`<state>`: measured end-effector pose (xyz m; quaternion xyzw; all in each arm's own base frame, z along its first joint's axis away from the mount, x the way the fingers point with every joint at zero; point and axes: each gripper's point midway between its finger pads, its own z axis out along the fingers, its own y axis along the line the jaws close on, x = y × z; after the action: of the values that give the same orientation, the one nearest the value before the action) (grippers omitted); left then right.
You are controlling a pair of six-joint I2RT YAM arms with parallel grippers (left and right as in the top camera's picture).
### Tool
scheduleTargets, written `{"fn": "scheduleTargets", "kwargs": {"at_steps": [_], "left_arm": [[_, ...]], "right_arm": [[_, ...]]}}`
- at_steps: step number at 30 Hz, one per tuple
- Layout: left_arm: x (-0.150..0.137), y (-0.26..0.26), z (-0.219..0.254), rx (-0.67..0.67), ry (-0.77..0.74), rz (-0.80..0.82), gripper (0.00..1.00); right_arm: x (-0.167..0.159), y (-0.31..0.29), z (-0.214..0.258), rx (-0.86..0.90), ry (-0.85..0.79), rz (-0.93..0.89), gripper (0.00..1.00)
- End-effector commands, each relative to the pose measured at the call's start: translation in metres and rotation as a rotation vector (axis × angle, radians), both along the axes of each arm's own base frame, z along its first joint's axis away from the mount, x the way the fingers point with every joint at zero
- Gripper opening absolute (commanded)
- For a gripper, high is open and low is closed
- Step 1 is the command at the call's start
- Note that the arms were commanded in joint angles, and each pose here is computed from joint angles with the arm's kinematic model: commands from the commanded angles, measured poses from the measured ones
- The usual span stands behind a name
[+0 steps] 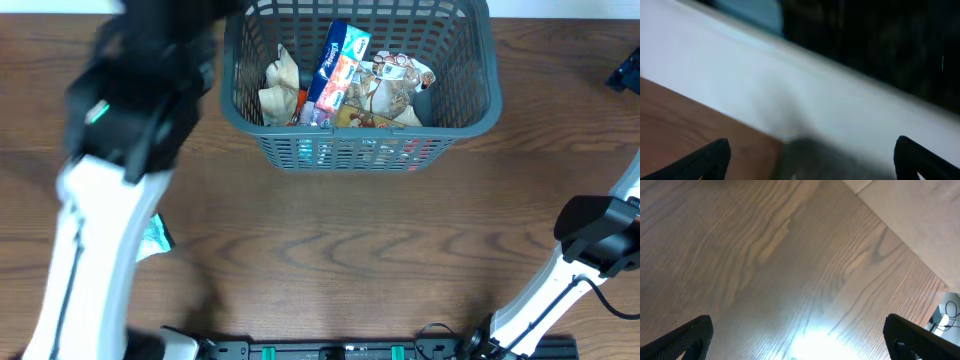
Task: Pack container
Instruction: 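Carry the snack bag into the basket and open the left gripper, then move the left gripper down to the mint-green wrapped bar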
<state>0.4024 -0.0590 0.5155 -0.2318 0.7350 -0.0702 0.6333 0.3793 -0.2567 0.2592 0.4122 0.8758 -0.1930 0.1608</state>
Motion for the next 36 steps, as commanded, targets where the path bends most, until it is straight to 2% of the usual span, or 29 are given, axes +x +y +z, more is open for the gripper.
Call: {"fn": "scheduleTargets", "kwargs": {"at_steps": [1,5,9,13,14,17,26,32,36], "left_arm": [[-0.039,0.057,0.015,-0.062,-0.064,0.303,0.93],[-0.095,0.096,0.007,-0.118,-0.047,0.492,0.96],[-0.130,0.116,-0.027,-0.192,0.049,0.588,0.96],[-0.176,0.144,-0.081,-0.379,0.155,0.841,0.95],[-0.174,0.144,-0.093,-0.378,0.225,0.829,0.96],[-0.174,0.147,-0.123,-0.490,0.310,0.890,0.96],[-0.170,0.156,-0.210,-0.681,0.444,1.186,0.96],[-0.159,0.144,-0.298,-0.843,0.603,1.329,0.96],[-0.173,0.146,-0.339,-0.878,0.703,1.412,0.96]], "right_arm": [[-0.003,-0.001,0.004,-0.010,-0.009,-0.017,0.99],[-0.003,-0.001,0.004,-0.010,-0.009,-0.017,0.99],[-0.003,-0.001,0.004,-0.010,-0.009,-0.017,0.99],[-0.003,-0.001,0.004,-0.010,-0.009,-0.017,0.99],[-0.003,-0.001,0.004,-0.010,-0.009,-0.017,0.99],[-0.003,-0.001,0.004,-0.010,-0.009,-0.017,0.99],[-0.003,-0.001,0.004,-0.010,-0.009,-0.017,0.99],[-0.003,-0.001,0.004,-0.010,-0.009,-0.017,0.99],[-0.003,-0.001,0.004,-0.010,-0.009,-0.017,0.99]]}}
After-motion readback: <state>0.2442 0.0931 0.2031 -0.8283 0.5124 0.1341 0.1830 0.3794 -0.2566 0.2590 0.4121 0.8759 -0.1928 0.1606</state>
